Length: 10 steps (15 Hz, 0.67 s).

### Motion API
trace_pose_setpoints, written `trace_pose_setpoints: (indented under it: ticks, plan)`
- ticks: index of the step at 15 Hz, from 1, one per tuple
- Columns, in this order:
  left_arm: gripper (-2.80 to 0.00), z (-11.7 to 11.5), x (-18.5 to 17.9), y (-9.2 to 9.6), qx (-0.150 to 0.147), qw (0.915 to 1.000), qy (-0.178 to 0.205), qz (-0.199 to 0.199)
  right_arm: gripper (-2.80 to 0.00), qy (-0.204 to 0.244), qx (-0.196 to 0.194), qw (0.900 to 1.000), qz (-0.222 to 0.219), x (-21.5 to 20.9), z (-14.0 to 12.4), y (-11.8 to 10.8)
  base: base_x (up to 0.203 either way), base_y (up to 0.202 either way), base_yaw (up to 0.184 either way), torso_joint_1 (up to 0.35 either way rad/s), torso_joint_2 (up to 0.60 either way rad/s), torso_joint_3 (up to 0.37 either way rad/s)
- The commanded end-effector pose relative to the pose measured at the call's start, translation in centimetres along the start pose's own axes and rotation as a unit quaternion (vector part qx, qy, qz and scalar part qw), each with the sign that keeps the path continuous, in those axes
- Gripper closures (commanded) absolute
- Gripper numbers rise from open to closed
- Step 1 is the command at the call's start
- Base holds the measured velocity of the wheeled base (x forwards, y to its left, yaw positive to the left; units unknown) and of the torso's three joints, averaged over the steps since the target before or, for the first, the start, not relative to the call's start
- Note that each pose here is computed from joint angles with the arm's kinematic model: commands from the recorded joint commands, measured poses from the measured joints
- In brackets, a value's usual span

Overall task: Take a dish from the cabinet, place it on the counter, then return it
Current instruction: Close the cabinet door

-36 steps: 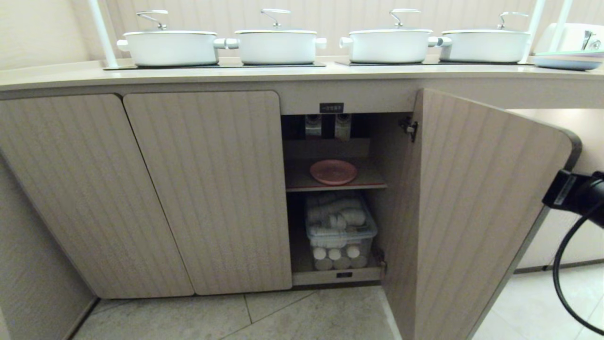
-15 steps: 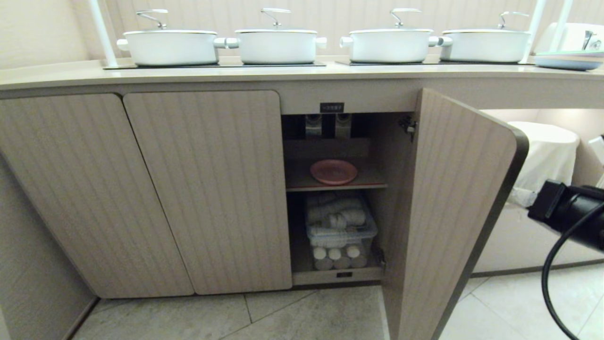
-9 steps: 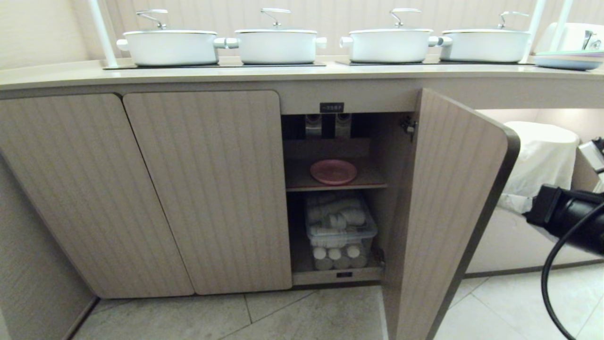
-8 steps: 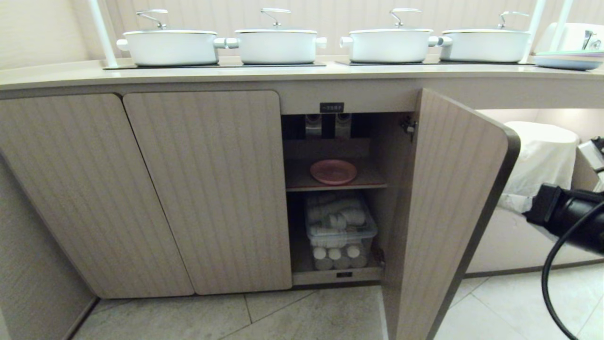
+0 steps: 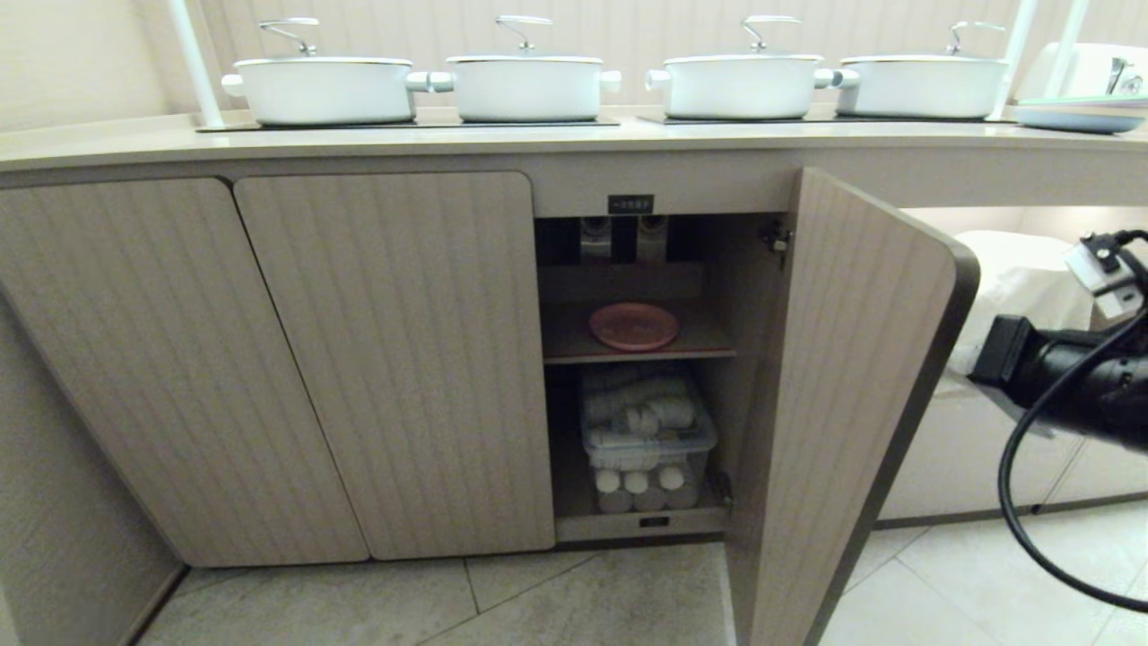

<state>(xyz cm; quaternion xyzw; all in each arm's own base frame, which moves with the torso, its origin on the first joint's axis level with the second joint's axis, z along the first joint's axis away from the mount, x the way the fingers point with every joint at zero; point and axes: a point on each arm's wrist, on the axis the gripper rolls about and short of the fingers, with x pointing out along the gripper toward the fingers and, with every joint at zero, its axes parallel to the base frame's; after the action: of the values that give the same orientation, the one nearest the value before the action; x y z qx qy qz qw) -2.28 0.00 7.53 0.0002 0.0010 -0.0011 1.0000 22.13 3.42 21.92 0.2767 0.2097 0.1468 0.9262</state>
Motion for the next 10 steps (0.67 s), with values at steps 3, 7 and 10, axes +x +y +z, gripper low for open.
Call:
trace_pose_setpoints:
  ticks: [3, 7, 10]
  plan:
    - [0.00, 0.0, 0.0, 0.0, 0.000, 1.0000, 0.000, 0.000, 0.00, 0.009, -0.002, 1.000, -0.002, 1.7, 0.1, 0.5, 0.000, 0.000, 0.000, 0.000, 0.00, 0.000]
    - [0.00, 0.0, 0.0, 0.0, 0.000, 1.0000, 0.000, 0.000, 0.00, 0.011, -0.012, 1.000, 0.000, 2.8, -0.1, 1.7, 0.000, 0.000, 0.000, 0.000, 0.00, 0.000]
    - [0.00, 0.0, 0.0, 0.0, 0.000, 1.0000, 0.000, 0.001, 0.00, 0.006, -0.017, 1.000, -0.006, 3.9, -0.3, 2.6, 0.000, 0.000, 0.000, 0.000, 0.00, 0.000]
